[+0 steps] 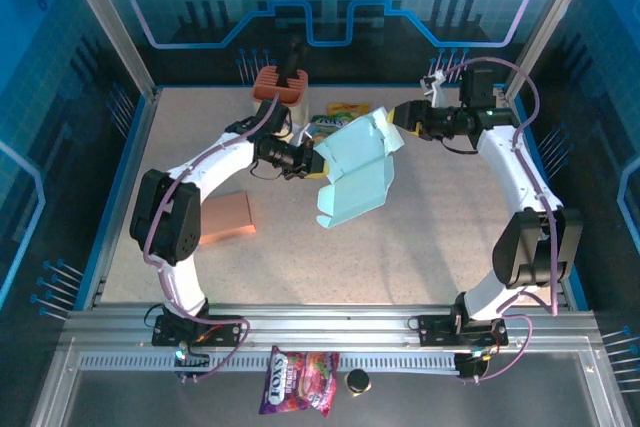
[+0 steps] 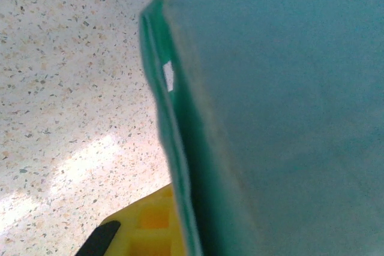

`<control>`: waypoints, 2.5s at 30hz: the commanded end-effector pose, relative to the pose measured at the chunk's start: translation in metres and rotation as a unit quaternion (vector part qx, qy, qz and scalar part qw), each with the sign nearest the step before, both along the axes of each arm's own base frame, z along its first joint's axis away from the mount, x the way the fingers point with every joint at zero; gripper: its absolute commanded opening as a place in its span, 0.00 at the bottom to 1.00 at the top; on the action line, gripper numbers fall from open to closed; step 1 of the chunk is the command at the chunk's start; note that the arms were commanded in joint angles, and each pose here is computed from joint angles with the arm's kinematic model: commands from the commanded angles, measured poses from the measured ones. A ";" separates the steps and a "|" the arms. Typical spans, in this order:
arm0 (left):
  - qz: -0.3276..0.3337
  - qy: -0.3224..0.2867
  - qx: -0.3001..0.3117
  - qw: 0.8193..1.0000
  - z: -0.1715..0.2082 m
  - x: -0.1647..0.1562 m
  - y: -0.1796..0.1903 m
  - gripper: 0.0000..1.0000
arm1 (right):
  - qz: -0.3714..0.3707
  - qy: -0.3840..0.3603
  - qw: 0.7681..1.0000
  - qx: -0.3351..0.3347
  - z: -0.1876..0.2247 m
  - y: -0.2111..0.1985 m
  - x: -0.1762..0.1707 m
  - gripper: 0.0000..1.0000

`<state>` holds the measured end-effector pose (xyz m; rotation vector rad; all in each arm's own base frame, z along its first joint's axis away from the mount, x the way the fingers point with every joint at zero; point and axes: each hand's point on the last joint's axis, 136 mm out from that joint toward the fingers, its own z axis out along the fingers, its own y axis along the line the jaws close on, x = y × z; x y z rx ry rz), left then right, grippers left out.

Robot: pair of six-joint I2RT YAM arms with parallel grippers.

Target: Fold the paper box

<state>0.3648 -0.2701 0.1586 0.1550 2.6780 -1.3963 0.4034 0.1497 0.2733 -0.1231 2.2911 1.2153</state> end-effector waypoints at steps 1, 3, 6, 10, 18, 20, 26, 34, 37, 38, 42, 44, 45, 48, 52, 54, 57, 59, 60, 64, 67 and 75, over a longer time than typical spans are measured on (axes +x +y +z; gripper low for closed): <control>-0.015 0.006 -0.013 1.000 0.005 0.000 -0.001 0.00 | 0.039 -0.009 0.999 -0.001 0.000 0.017 -0.012 0.54; -0.015 0.007 -0.012 1.000 0.004 0.001 -0.001 0.00 | 0.043 -0.010 0.999 -0.007 -0.002 0.020 -0.014 0.53; -0.015 0.006 -0.012 1.000 0.005 0.002 -0.001 0.00 | 0.051 -0.013 0.998 -0.024 -0.004 0.025 -0.018 0.51; -0.016 0.005 -0.008 1.000 0.005 0.002 -0.001 0.00 | 0.049 -0.012 0.996 -0.077 -0.013 0.027 -0.021 0.48; -0.014 0.007 -0.004 1.000 0.003 0.002 0.000 0.00 | 0.052 -0.032 0.985 -0.163 -0.014 0.036 -0.028 0.47; -0.013 0.007 -0.002 1.000 0.003 0.003 0.001 0.00 | 0.057 -0.039 0.978 -0.197 -0.017 0.040 -0.031 0.45; -0.013 0.006 0.000 1.000 0.004 0.002 0.001 0.00 | 0.056 -0.034 0.957 -0.282 -0.030 0.045 -0.031 0.40; -0.014 0.003 0.001 1.000 0.006 0.001 0.001 0.00 | 0.042 -0.040 0.913 -0.404 -0.045 0.048 -0.025 0.35; -0.014 0.003 0.003 1.000 0.006 0.000 0.001 0.00 | 0.024 -0.041 0.887 -0.459 -0.050 0.045 -0.022 0.28; -0.014 0.003 0.004 1.000 0.006 0.000 0.001 0.00 | 0.015 -0.040 0.877 -0.478 -0.051 0.042 -0.021 0.25; -0.011 0.003 0.008 1.000 0.006 0.000 0.000 0.00 | -0.009 -0.036 0.832 -0.553 -0.057 0.037 -0.018 0.15; -0.007 0.007 0.014 1.000 0.004 0.000 -0.001 0.00 | -0.026 -0.039 0.807 -0.588 -0.058 0.032 -0.018 0.10; -0.003 0.008 0.016 1.000 0.004 0.001 -0.001 0.00 | -0.031 -0.040 0.797 -0.602 -0.059 0.030 -0.017 0.09; 0.002 0.012 0.022 1.000 0.002 0.002 -0.002 0.00 | -0.052 -0.049 0.764 -0.641 -0.056 0.025 -0.016 0.00; 0.001 0.017 0.028 0.999 -0.002 -0.001 -0.005 0.00 | -0.055 -0.046 0.760 -0.646 -0.060 0.025 -0.015 0.00; 0.000 0.019 0.030 0.999 -0.004 -0.002 -0.007 0.00 | -0.051 -0.043 0.764 -0.642 -0.064 0.028 -0.015 0.04; -0.003 0.022 0.033 0.999 -0.006 -0.004 -0.009 0.00 | -0.044 -0.032 0.779 -0.625 -0.073 0.033 -0.015 0.19; -0.005 0.023 0.035 0.999 -0.007 -0.005 -0.009 0.00 | -0.042 -0.022 0.791 -0.610 -0.080 0.036 -0.013 0.23; -0.005 0.023 0.036 0.999 -0.007 -0.005 -0.009 0.00 | -0.041 -0.018 0.793 -0.607 -0.083 0.036 -0.013 0.24; -0.007 0.024 0.040 0.999 -0.008 -0.008 -0.009 0.00 | -0.047 -0.016 0.789 -0.613 -0.086 0.032 -0.007 0.08; -0.006 0.025 0.045 0.999 -0.009 -0.009 -0.009 0.00 | -0.062 -0.020 0.775 -0.629 -0.083 0.025 -0.006 0.00; 0.004 0.030 0.051 0.998 -0.010 -0.008 -0.013 0.00 | -0.082 -0.026 0.722 -0.687 -0.084 0.013 -0.008 0.00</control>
